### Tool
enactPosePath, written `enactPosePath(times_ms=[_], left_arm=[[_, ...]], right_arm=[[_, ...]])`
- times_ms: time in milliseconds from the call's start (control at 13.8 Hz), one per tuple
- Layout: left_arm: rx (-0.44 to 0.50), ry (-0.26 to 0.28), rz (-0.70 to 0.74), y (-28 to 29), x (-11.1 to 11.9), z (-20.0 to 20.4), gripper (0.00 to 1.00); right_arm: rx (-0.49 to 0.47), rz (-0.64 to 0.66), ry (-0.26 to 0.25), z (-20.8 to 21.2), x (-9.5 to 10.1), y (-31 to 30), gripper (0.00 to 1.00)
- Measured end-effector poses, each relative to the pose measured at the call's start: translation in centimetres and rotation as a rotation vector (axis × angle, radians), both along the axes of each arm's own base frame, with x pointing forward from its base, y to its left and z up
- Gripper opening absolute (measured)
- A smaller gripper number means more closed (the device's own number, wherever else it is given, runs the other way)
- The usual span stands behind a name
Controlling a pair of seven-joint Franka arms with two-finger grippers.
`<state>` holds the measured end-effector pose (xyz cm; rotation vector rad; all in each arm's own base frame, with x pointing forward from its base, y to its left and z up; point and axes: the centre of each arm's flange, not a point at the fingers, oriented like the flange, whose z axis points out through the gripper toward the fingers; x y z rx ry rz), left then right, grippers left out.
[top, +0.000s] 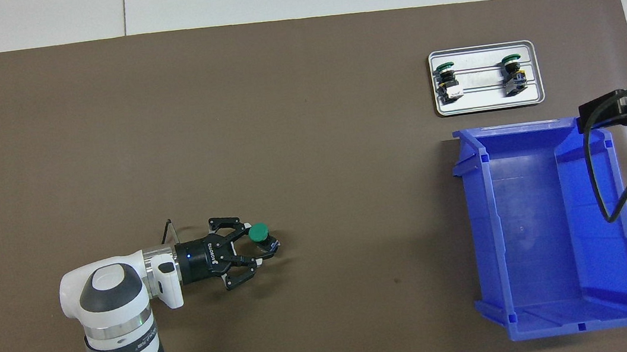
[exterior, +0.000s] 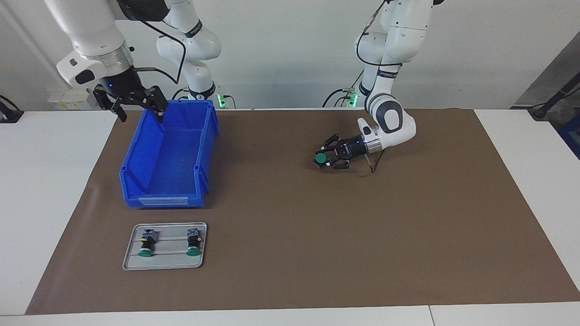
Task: Place and press button with both arms
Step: 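Lift the left gripper up and away from the green button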
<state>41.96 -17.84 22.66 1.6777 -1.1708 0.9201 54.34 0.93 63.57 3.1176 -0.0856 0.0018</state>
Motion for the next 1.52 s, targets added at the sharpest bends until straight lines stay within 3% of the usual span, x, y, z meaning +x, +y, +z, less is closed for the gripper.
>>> enactPosePath(times_ms=[361, 578, 1084, 1518], left_arm=[[0.001, -0.005, 0.012, 0.4, 0.3, 0.3, 0.66], [0.013, -0.007, 0.054, 0.8, 1.0, 2.6, 0.69], [0.034, -0.001, 0.093, -0.2, 0.9, 6.4, 0.69], [0.035, 0.080, 0.218, -0.1, 2.1, 10.8, 0.69]], right_arm=[[0.000, 0.000, 0.000, 0.0, 0.0, 0.0, 1.00], [0.000, 0.000, 0.000, 0.0, 0.0, 0.0, 1.00], [0.000, 0.000, 0.000, 0.0, 0.0, 0.0, 1.00], [0.000, 0.000, 0.000, 0.0, 0.0, 0.0, 1.00]])
